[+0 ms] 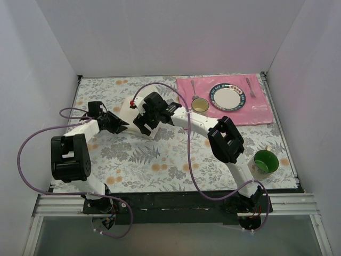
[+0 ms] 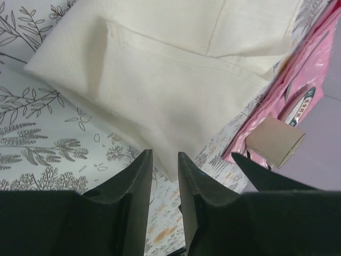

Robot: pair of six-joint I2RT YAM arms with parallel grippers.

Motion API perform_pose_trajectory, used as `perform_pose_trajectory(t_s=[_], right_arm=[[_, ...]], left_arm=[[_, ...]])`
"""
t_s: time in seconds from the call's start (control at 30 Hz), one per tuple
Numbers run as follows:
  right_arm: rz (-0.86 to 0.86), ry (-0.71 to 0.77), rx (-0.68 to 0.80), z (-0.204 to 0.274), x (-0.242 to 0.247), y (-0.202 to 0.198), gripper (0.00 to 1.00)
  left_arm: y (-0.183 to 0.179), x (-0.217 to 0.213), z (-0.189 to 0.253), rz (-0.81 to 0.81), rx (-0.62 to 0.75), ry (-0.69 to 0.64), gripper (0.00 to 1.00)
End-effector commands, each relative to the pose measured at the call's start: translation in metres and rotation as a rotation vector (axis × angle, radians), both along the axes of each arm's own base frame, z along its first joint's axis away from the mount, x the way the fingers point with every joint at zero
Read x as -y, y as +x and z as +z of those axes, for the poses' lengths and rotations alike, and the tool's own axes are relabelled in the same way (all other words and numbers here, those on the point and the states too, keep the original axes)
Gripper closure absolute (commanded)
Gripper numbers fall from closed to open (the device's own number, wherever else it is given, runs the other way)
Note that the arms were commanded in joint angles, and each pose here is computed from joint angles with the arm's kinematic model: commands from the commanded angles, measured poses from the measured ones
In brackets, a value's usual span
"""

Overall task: Fold the napkin, place the utensils inside, and roll it up
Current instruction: Roll the napkin with the utensil

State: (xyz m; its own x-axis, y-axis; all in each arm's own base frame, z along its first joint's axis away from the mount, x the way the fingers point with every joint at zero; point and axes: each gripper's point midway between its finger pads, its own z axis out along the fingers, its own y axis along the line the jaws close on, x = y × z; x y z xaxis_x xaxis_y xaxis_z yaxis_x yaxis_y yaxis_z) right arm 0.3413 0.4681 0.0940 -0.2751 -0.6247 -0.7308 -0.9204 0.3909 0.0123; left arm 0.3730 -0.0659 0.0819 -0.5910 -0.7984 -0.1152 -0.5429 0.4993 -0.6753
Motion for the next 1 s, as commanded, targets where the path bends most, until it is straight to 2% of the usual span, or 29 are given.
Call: perform_pose_trajectory(t_s=[0.0,0.07,0.17,0.37,0.47,0.63,0.8,0.97], right_arm=[[0.039,0.073,0.025,0.022,-0.009,-0.011,0.14],[0.052,0.072,0.016,0.018,-0.009,-0.014,0.22],[0.054,0.072,0.001,0.012,-0.009,-0.016,0.26],[0.082,0.092,-0.01,0.014,-0.015,-0.024,0.26],[0.108,0.068,0.052,0.012,-0.022,-0.027,0.15],[0.09,-0.054,0.229,0.0,-0.03,-0.022,0.11],[0.027,-0.15,0.417,-0.009,-0.038,-0.017,0.13],[-0.011,-0.198,0.532,-0.014,-0.044,-0.013,0.22]], left_arm=[[0.022,-0.005,-0.003,0.009,0.017,0.002,0.76],[0.026,-0.012,-0.017,0.02,-0.011,0.027,0.76],[0.029,-0.024,-0.027,0.046,-0.027,0.076,0.77],[0.022,-0.038,-0.036,0.062,-0.057,0.152,0.77],[0.018,-0.038,-0.036,0.042,-0.074,0.163,0.76],[0.016,-0.042,-0.005,0.083,-0.037,0.174,0.62],[-0.001,-0.05,0.004,0.181,-0.112,0.181,0.56],[-0.021,-0.045,0.001,0.216,-0.16,0.121,0.53]])
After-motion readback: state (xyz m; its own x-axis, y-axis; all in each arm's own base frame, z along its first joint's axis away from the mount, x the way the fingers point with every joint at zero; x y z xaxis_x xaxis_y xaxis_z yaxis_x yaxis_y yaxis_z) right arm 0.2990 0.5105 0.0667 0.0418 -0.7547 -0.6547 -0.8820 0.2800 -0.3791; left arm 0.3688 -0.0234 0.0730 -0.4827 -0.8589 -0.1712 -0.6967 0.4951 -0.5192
